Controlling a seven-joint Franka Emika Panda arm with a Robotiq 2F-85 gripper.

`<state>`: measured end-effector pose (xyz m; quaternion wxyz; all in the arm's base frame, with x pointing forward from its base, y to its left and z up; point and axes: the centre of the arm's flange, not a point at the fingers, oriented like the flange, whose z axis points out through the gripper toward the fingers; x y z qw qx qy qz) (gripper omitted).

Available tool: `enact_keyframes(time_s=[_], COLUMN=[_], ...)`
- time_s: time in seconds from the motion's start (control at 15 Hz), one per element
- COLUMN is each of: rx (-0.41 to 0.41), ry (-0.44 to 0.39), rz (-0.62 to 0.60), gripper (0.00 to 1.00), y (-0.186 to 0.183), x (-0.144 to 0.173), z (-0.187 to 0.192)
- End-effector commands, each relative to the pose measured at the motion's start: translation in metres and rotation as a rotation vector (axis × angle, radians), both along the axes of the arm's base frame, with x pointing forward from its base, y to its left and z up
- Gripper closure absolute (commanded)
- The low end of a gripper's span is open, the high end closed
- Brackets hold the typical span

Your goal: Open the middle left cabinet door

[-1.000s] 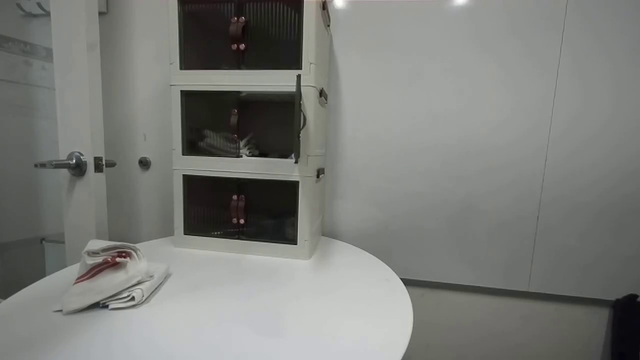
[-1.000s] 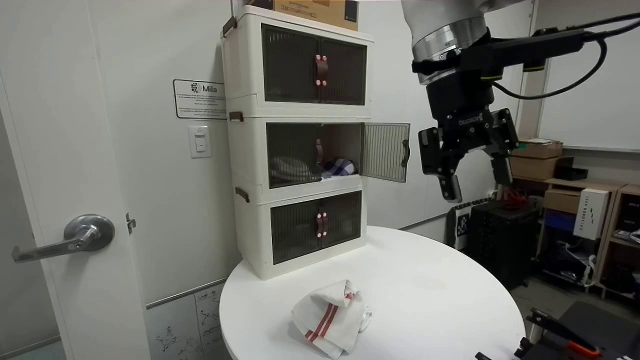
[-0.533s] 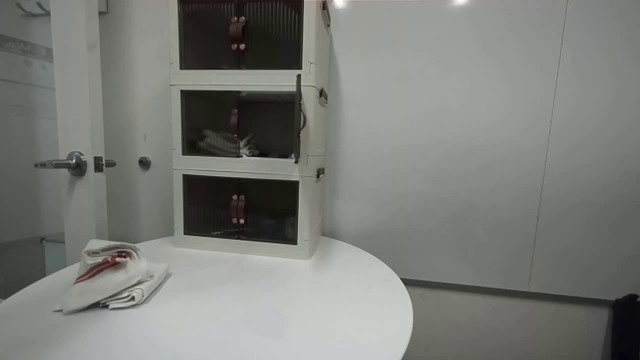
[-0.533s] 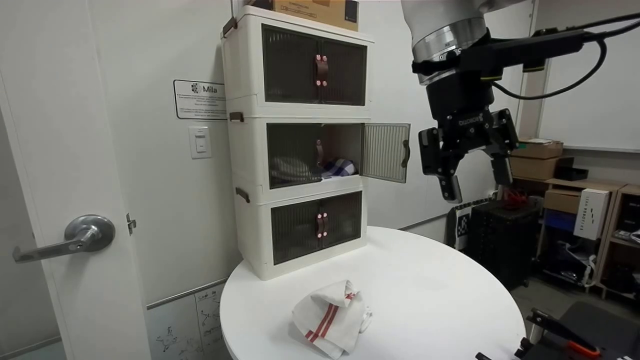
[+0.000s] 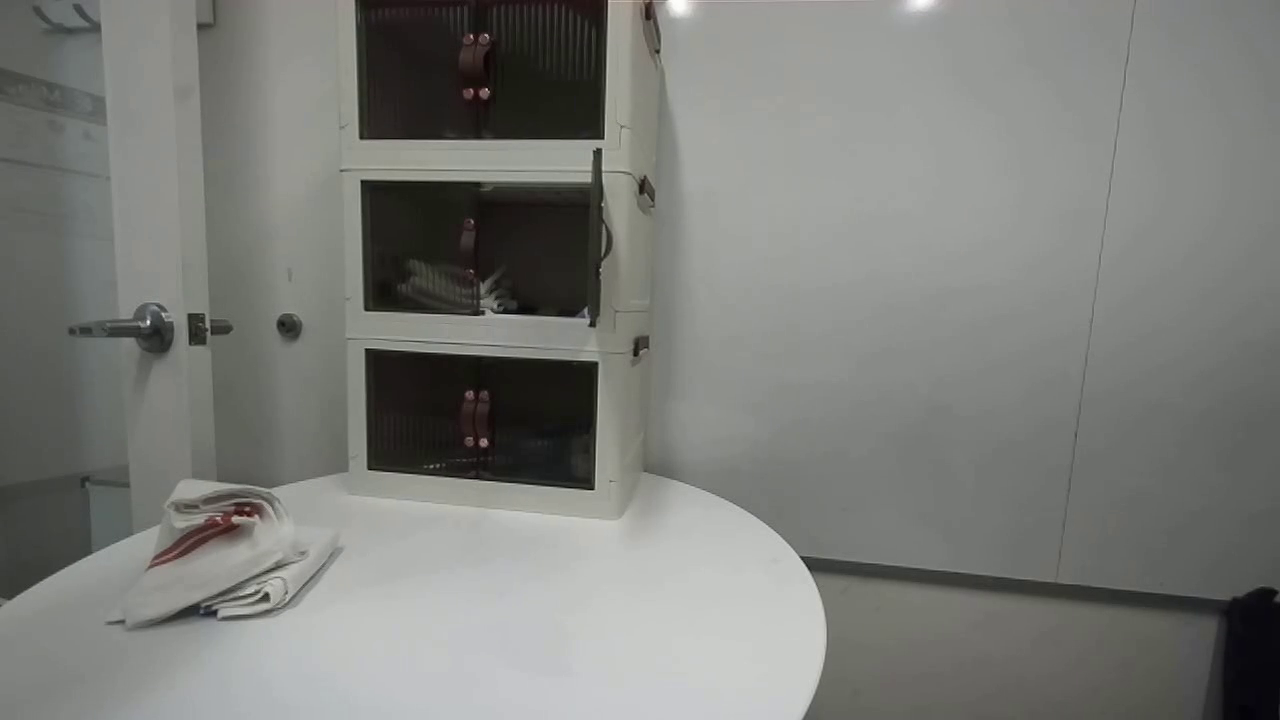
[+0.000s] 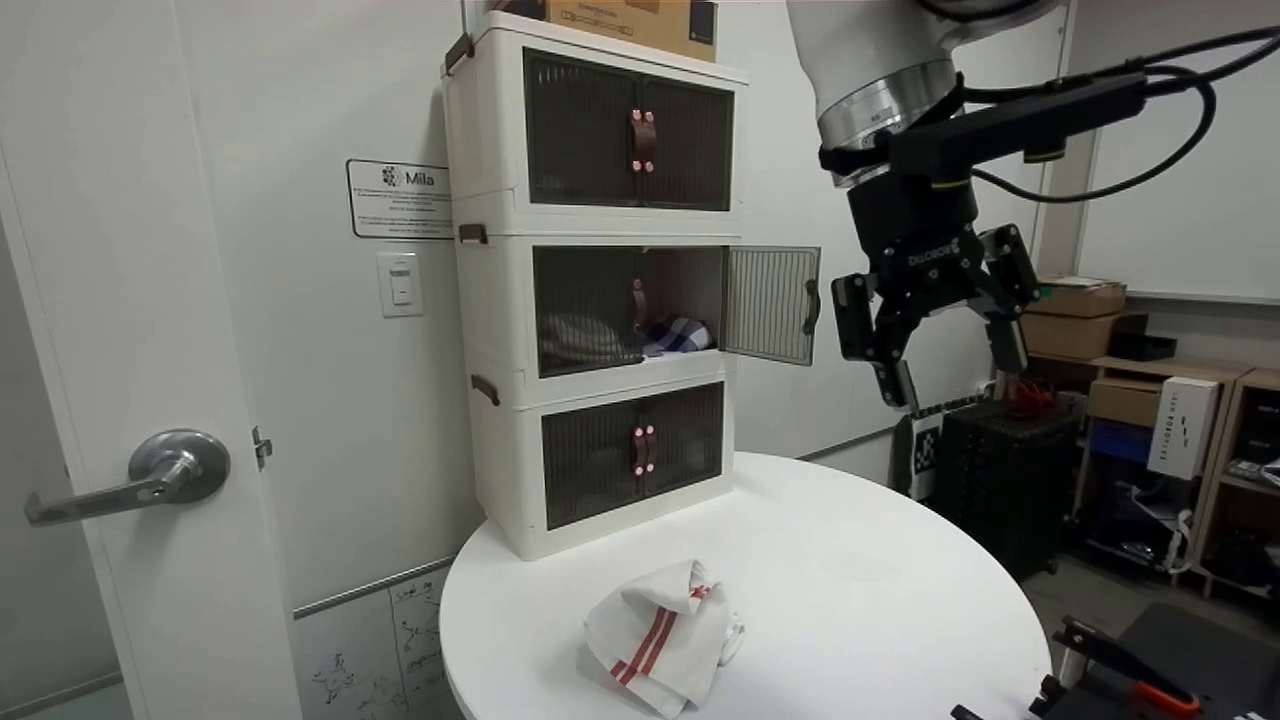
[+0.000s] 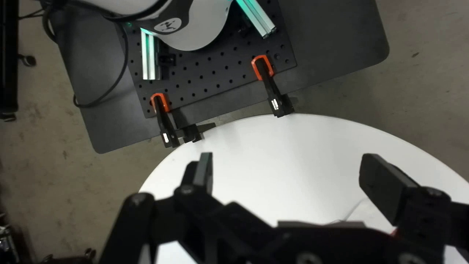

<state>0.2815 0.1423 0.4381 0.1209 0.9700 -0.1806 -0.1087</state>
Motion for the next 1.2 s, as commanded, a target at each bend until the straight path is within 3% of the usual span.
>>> enact_keyframes(time_s=[0.0, 0.73, 1.13], rx=[-0.121, -0.495, -0.699], ry=[0.031, 0.011, -0.079], rz=[-0.035, 0.117, 0.180], gripper=[0.00, 0.00, 0.00], y=[0.006, -0.045, -0.054], x=[0.040, 0.148, 0.195], z=[0.003, 0.032, 0.018])
